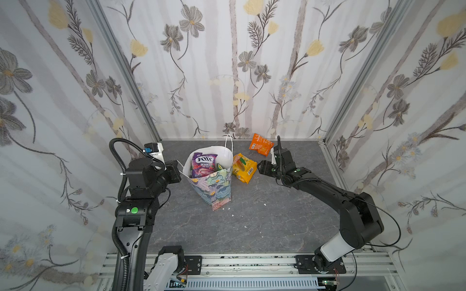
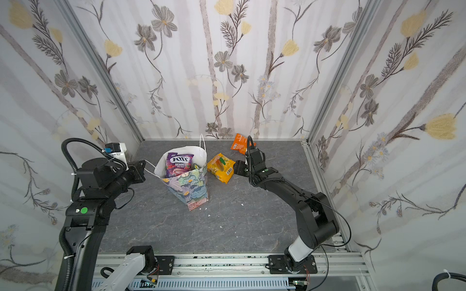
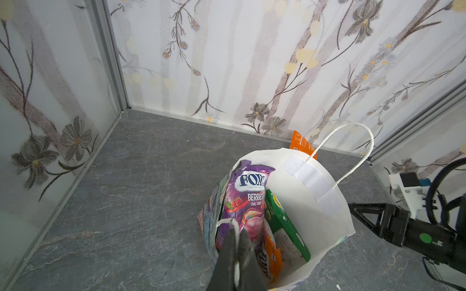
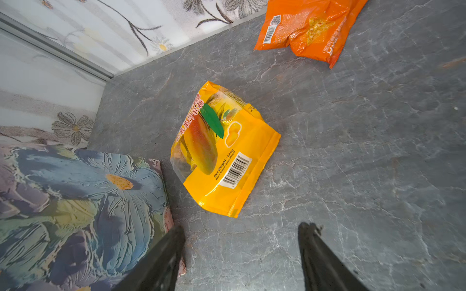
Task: Place the snacks into the paper bag
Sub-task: Pick up the snack from the top-center of the table.
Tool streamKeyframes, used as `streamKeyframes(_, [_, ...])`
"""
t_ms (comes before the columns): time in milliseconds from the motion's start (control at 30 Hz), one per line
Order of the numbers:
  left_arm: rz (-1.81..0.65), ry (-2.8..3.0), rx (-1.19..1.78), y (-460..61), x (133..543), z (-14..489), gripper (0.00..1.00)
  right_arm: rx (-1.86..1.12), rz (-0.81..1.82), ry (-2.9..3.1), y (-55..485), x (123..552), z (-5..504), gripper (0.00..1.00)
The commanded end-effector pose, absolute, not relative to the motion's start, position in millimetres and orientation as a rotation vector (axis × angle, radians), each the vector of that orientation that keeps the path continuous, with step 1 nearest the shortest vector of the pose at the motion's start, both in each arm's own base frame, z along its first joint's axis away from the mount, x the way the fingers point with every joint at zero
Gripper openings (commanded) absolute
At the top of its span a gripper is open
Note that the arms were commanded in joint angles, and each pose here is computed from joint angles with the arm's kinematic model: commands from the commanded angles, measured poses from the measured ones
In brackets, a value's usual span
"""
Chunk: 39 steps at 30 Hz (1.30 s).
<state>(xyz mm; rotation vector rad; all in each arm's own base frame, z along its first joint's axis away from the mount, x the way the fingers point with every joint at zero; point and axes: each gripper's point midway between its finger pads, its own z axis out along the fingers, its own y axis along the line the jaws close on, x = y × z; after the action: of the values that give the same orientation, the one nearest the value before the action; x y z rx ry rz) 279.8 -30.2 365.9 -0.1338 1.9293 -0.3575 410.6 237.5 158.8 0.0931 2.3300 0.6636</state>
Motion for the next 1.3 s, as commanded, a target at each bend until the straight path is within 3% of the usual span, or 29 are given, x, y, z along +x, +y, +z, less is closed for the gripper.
streamKeyframes(0, [-0.35, 1.874, -0.129, -29, 282, 378, 0.0, 0.096, 0.688, 2.299, 246, 424, 161, 0.71])
streamKeyframes(433, [-0.334, 1.88, -0.131, -27, 282, 374, 0.0, 0.091, 0.69, 2.298, 260, 459, 138, 0.71])
streamKeyframes(1267, [-0.316, 1.891, -0.106, -27, 284, 372, 0.0, 0.114, 0.72, 2.341, 271, 487, 95, 0.68])
